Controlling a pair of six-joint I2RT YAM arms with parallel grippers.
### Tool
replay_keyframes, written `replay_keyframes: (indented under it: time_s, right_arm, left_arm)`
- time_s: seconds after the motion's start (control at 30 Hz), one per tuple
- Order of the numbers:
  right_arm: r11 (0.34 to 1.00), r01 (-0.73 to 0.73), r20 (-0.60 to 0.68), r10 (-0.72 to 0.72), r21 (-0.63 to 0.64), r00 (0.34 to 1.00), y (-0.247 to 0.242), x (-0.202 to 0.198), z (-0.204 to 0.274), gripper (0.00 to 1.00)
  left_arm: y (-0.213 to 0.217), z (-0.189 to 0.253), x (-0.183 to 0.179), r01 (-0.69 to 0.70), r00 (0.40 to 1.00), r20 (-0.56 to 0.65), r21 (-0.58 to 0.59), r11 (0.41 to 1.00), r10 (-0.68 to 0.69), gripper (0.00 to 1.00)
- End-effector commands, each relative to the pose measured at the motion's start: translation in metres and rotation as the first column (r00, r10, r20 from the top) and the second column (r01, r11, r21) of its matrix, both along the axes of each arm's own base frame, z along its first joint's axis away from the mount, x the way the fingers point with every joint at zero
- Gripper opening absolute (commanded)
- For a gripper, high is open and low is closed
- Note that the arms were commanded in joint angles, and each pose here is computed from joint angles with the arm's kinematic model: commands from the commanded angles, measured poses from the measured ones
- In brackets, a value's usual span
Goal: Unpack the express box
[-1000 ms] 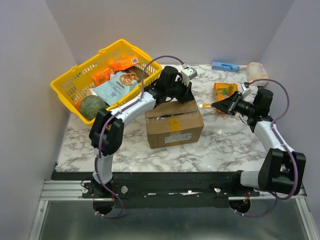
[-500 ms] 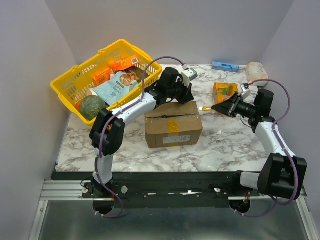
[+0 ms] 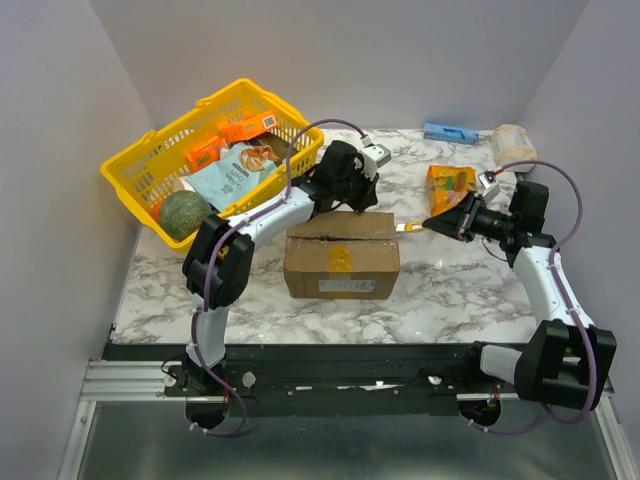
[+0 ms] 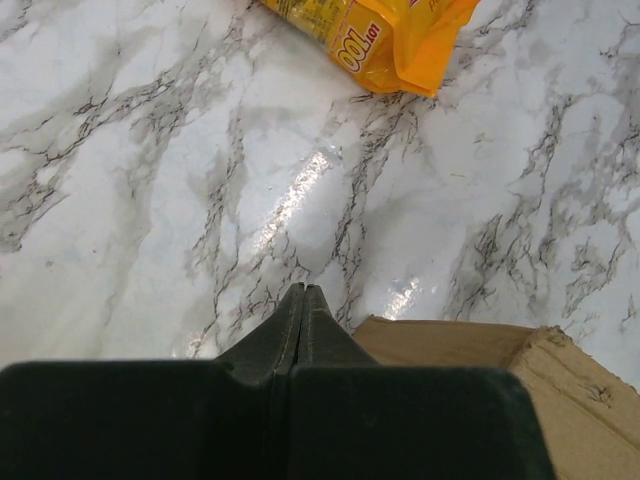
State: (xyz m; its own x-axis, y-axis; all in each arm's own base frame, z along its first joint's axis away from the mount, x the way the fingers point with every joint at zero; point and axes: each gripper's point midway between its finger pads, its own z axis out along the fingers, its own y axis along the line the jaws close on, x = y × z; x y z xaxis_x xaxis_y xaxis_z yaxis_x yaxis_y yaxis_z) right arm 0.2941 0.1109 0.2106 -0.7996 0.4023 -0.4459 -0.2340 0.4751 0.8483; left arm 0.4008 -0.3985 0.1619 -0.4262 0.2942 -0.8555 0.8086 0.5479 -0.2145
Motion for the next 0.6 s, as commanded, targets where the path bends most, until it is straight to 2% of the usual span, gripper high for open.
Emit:
replay_keyframes:
  time_s: [0.0,0.03,0.13,0.2,0.23,0.27,0.33,0.37,0.57]
  right_arm:
    - [1.000,-0.003,-0.009,0.002,-0.030,1.000,-0.003,0.001,-0.002,0.00]
    - [1.000,-0.005,-0.009,0.004,-0.030,1.000,-0.003,0.003,-0.002,0.00]
    - [1.000,-0.001,0.003,0.001,-0.031,1.000,-0.005,0.010,0.006,0.01]
    - [1.000,-0.002,0.007,0.002,-0.031,1.000,-0.006,0.017,0.010,0.01]
    - [0.999,-0.001,0.014,0.001,-0.033,1.000,-0.007,0.021,0.012,0.01]
    - [0.999,0.000,0.001,0.000,-0.032,1.000,-0.008,0.025,0.009,0.00]
    - [0.999,0.001,0.024,0.000,-0.035,1.000,-0.010,0.036,0.016,0.01]
    - [0.999,0.003,0.021,-0.003,-0.032,1.000,-0.011,0.040,0.016,0.00]
    - [0.999,0.002,0.051,-0.001,-0.035,0.999,-0.014,0.072,0.029,0.00]
  left_arm:
    - [0.009,0.083,0.013,-0.006,0.976,0.218,-0.034,0.999,0.013,0.03]
    - [0.011,0.112,0.007,0.018,0.963,0.268,-0.063,0.998,0.000,0.04]
    - [0.015,0.158,-0.025,0.143,0.926,0.363,-0.091,0.985,-0.101,0.12]
    - [0.019,0.147,-0.051,0.223,0.922,0.340,-0.072,0.972,-0.186,0.16]
    - [0.024,0.154,-0.068,0.268,0.902,0.366,-0.060,0.962,-0.228,0.18]
    - [0.028,0.128,-0.088,0.319,0.907,0.299,-0.034,0.947,-0.295,0.19]
    - [0.036,0.118,-0.117,0.380,0.890,0.277,-0.010,0.925,-0.363,0.21]
    - [0.040,0.095,-0.131,0.422,0.873,0.259,0.023,0.906,-0.413,0.22]
    - [0.039,0.060,-0.169,0.519,0.764,0.371,0.133,0.844,-0.528,0.22]
